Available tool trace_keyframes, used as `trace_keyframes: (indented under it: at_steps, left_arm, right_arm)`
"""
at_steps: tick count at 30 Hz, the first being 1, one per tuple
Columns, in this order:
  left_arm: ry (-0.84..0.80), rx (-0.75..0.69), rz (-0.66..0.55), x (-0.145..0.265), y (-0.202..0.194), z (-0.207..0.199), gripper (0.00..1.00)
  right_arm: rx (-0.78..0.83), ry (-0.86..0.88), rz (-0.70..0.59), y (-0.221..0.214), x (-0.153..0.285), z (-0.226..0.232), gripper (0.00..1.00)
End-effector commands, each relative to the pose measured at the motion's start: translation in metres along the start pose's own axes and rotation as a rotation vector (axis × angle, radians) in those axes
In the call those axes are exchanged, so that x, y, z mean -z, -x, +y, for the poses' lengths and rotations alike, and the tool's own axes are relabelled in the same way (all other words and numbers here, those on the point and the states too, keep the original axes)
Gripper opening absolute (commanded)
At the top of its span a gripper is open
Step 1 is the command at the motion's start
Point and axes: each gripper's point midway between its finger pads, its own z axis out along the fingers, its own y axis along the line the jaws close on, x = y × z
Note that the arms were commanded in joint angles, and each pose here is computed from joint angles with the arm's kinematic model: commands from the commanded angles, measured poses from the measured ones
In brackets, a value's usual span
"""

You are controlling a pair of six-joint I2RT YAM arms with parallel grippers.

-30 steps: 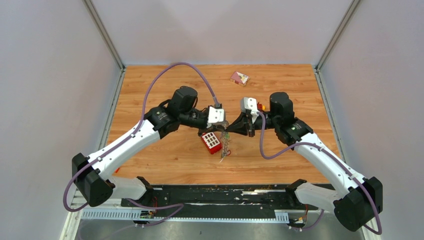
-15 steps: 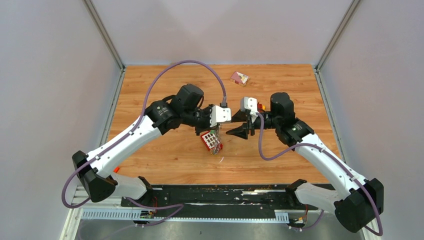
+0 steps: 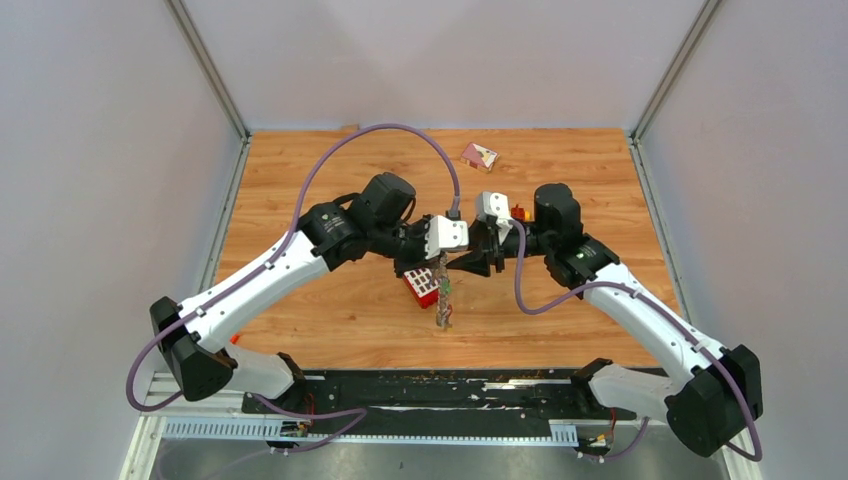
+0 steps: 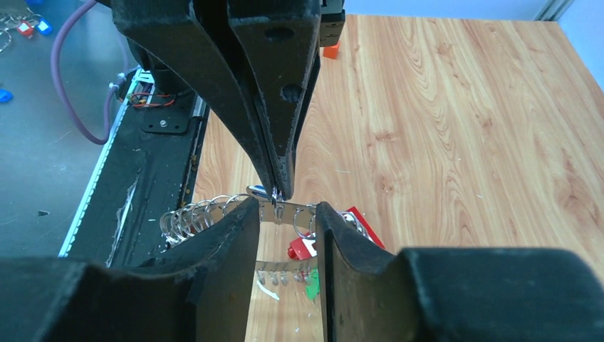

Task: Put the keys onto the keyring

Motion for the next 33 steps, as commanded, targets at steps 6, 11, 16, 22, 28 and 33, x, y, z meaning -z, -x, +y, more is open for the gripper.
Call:
trace_keyframes:
  at_steps: [6, 11, 16, 22, 28, 33]
  left_arm:
    - [0.015, -0.005, -0.105, 0.005, 0.033, 0.006, 0.00]
    - [0.016, -0.006, -0.112, 0.005, 0.033, 0.005, 0.00]
    - [0.017, -0.011, -0.117, 0.006, 0.033, 0.004, 0.00]
    - [0.026, -0.019, -0.131, 0.009, 0.032, 0.003, 0.00]
    - [0.018, -0.024, -0.133, 0.007, 0.031, 0.001, 0.00]
    - [0.020, -0.064, -0.138, 0.012, 0.028, -0.001, 0.18]
  right_arm:
    - [0.011, 0.055, -0.035, 0.004, -0.006, 0.007, 0.29]
    - [0.000, 0.060, -0.030, 0.000, -0.009, 0.007, 0.27]
    - [0.000, 0.060, -0.026, -0.002, -0.009, 0.007, 0.26]
    - [-0.002, 0.057, -0.024, -0.002, -0.009, 0.006, 0.20]
    - [0.002, 0.052, -0.027, -0.001, -0.009, 0.005, 0.00]
    - [0.030, 0.037, -0.034, 0.006, -0.006, 0.005, 0.00]
